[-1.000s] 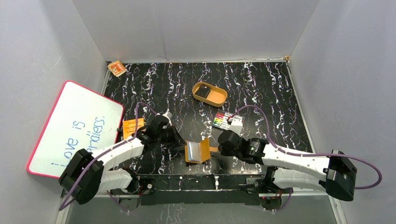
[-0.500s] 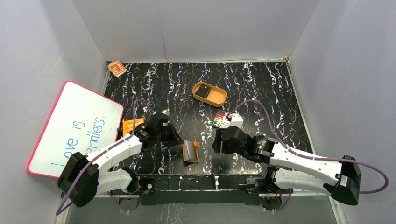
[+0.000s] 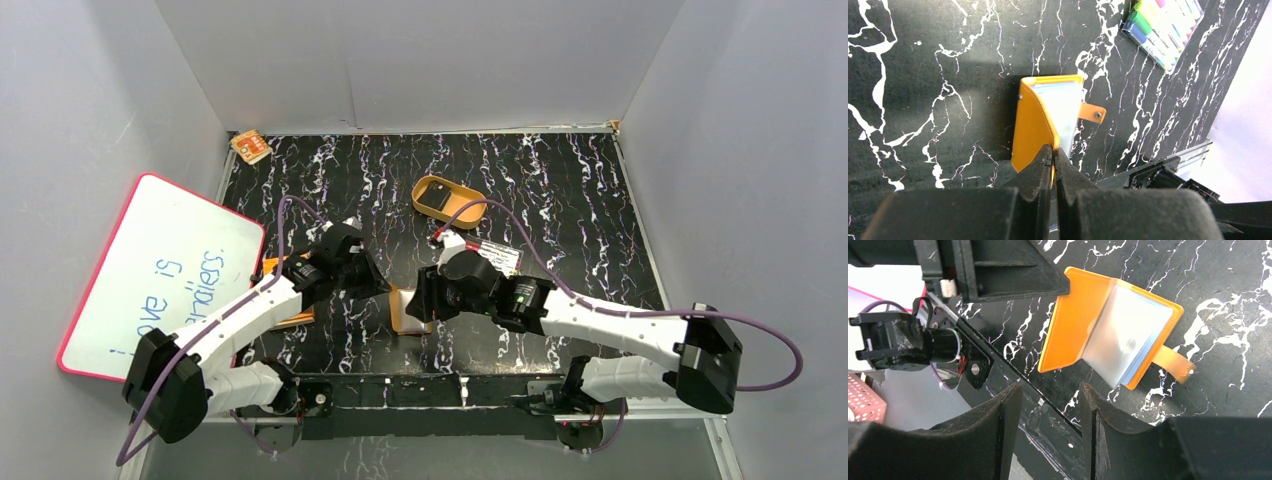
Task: Put the credit cards into the card holder
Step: Open the card holder at the center of the board.
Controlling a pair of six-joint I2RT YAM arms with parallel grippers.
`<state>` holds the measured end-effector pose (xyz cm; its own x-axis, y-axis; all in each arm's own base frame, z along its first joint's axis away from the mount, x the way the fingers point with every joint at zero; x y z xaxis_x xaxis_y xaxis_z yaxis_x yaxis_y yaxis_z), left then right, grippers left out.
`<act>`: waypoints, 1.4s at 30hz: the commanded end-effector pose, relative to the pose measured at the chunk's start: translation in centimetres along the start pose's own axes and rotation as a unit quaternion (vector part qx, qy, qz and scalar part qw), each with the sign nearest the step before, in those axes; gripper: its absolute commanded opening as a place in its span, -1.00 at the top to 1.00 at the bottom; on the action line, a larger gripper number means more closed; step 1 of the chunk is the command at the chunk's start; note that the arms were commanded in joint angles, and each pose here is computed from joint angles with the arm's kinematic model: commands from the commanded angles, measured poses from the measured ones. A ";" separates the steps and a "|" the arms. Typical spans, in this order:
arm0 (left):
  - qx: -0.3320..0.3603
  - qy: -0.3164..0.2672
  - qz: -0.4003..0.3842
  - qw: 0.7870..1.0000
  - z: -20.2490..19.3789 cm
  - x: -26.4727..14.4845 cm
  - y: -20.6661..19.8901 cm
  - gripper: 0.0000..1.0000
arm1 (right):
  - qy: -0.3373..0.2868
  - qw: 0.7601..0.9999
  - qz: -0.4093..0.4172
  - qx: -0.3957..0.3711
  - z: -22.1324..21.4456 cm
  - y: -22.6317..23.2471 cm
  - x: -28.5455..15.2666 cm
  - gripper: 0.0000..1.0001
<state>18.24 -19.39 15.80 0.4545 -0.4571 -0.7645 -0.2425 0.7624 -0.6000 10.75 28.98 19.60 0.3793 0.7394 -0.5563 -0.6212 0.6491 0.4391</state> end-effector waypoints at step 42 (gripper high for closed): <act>0.001 0.004 0.060 0.998 -1.3 2.3 4.0 1.00 | -0.041 0.995 -0.077 0.038 1.0 -4.9 0.9 -0.22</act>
<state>16.49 -17.25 9.43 0.3997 -0.3413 -0.8507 -0.3242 0.8155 -0.4795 13.78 27.47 13.15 0.4067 0.6290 -0.6626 -0.4381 0.7707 0.4627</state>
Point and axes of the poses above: each gripper's point midway between its finger pads, its own x axis out along the fingers, its own y axis along the line the jaws close on, z = x × y, the point moved 6 cm from there along -x, back along the fingers, and after that the axes turned 8 degrees about -x, right-handed, at the moved point
